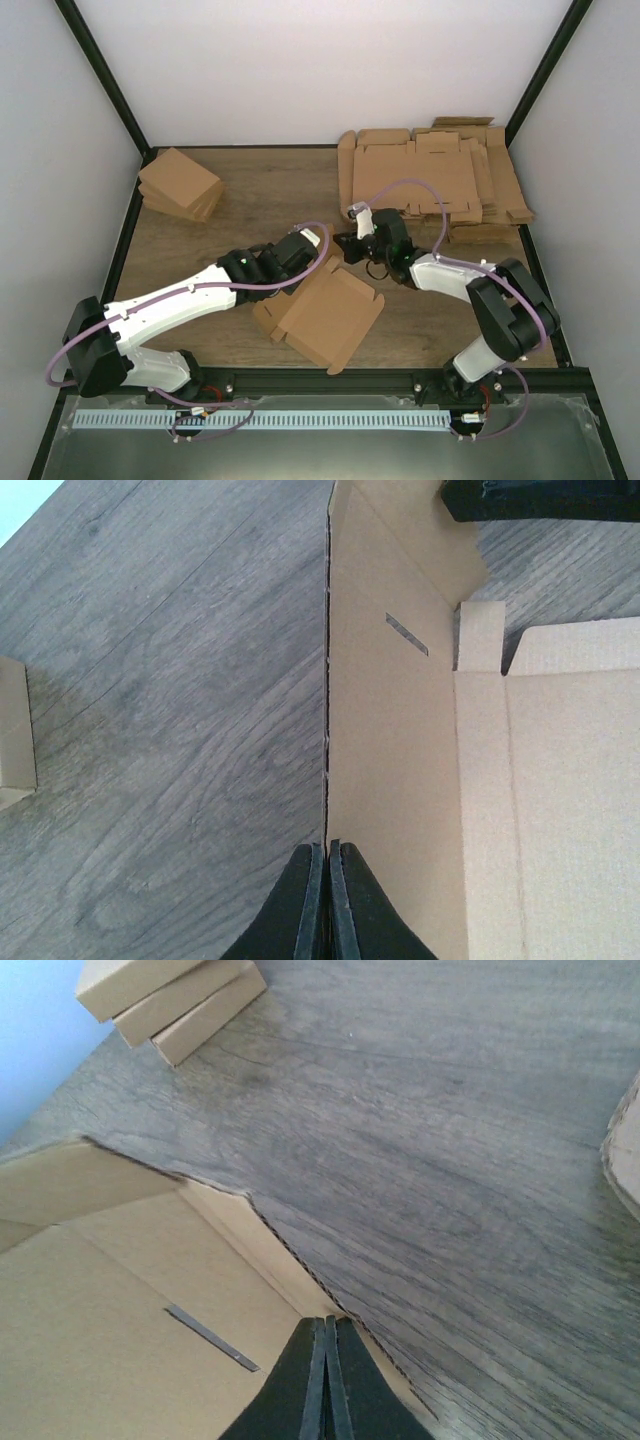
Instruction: Fold the paper box
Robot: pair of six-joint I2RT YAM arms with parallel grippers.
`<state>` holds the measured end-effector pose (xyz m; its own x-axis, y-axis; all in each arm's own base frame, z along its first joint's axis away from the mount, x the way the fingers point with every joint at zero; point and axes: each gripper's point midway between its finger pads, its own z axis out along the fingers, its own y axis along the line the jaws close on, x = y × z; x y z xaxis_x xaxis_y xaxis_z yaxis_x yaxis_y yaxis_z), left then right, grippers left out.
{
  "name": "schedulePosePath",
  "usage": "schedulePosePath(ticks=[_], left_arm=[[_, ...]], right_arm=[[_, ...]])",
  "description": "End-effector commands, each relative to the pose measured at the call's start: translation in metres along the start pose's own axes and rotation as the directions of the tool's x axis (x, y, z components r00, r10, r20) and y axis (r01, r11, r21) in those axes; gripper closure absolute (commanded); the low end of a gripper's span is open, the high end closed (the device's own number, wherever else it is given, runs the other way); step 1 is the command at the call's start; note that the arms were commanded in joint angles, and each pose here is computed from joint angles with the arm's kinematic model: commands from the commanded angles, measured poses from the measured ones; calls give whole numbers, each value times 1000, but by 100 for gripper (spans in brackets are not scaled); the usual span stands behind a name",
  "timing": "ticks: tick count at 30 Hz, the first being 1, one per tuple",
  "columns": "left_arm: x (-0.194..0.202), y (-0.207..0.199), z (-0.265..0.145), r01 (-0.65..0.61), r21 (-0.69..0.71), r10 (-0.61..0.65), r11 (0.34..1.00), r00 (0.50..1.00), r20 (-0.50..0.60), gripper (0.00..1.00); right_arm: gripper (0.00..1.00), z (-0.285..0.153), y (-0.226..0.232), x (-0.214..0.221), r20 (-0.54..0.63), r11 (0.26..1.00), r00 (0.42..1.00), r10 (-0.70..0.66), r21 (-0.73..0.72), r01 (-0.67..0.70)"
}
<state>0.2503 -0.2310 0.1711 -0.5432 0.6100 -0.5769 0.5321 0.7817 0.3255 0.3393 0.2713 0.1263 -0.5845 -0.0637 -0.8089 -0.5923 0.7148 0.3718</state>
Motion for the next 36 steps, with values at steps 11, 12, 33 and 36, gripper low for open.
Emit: schedulePosePath(ticks=[11,12,33,36], left_arm=[[-12,-7,-4,-7,41,5,999,999,53,96],[-12,-7,-4,-9,42,7,999,999,54,96],[-12,-8,-4,-22,34,20,999,998,63,96],[-13,-8,-4,-23,29,21,999,998,62,96]], right_arm=[[99,19,-8,-26,-82,974,991,107,-192,-121],[99,19,-7,-26,-84,973,991,106,-198,-121],[99,8,14,-57,-53,958,997,59,-278,-71],[99,4,20,-61,-46,951,998,50,-304,-61]])
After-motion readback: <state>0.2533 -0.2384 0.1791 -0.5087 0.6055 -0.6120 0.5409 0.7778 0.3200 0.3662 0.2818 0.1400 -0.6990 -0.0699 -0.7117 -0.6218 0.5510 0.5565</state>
